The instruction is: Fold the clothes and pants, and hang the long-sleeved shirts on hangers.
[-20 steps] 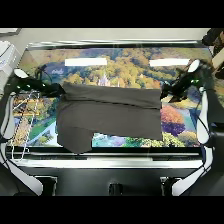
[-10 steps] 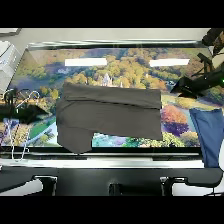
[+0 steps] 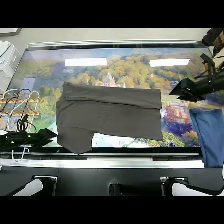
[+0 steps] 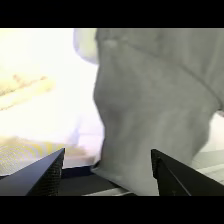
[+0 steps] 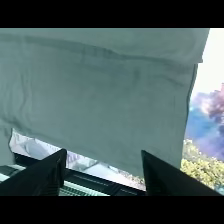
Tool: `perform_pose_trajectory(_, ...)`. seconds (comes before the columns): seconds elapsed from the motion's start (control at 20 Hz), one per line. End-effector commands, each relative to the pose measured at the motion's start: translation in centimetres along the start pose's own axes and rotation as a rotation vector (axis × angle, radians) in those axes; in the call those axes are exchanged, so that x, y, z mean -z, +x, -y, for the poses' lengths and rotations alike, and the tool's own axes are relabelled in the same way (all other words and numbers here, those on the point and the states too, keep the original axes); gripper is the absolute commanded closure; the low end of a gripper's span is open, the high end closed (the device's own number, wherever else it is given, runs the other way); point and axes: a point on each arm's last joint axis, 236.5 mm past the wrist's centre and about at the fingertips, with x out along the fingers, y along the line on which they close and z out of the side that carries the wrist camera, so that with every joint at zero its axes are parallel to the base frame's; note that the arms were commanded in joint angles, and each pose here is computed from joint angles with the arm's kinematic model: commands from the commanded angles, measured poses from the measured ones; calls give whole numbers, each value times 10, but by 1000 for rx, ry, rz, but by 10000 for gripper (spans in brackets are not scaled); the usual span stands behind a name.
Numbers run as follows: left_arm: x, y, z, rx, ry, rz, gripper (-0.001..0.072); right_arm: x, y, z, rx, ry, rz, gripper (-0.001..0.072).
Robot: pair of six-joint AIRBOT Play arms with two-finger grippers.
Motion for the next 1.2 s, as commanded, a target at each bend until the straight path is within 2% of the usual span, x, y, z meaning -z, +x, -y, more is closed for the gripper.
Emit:
perform_pose_trajectory(0.0, 4, 8, 3, 35, 4, 23, 102, 3, -4, -5, -8, 6, -1, 172)
perform_pose_trajectory(0.4, 32, 23, 21, 104, -15, -74, 122, 1, -4, -4, -7, 9, 9, 173)
perform_pose_trajectory(0.45, 32, 23, 21, 106, -16, -74, 250, 3, -4, -5, -8, 7, 2, 173)
perform_pose_trajectory(0.5, 32, 23, 21, 106, -16, -74, 491, 6, -4, -4, -6, 0, -13, 173)
perform_pose_trajectory(0.55, 32, 23, 21, 105, -15, -73, 679, 9, -4, -4, -5, -2, -27, 174)
perform_pose_trajectory(0.8, 32, 23, 21, 106, -16, -73, 690, 26, 7, 14, 23, 9, -88, 177)
perform_pose_trajectory(1.05, 33, 22, 22, 110, -15, -79, 690, 108, 50, 80, -52, 312, -279, 175)
perform_pose_trajectory(1.15, 34, 22, 23, 112, -15, -83, 690, 130, 64, 90, -93, 371, -307, 176)
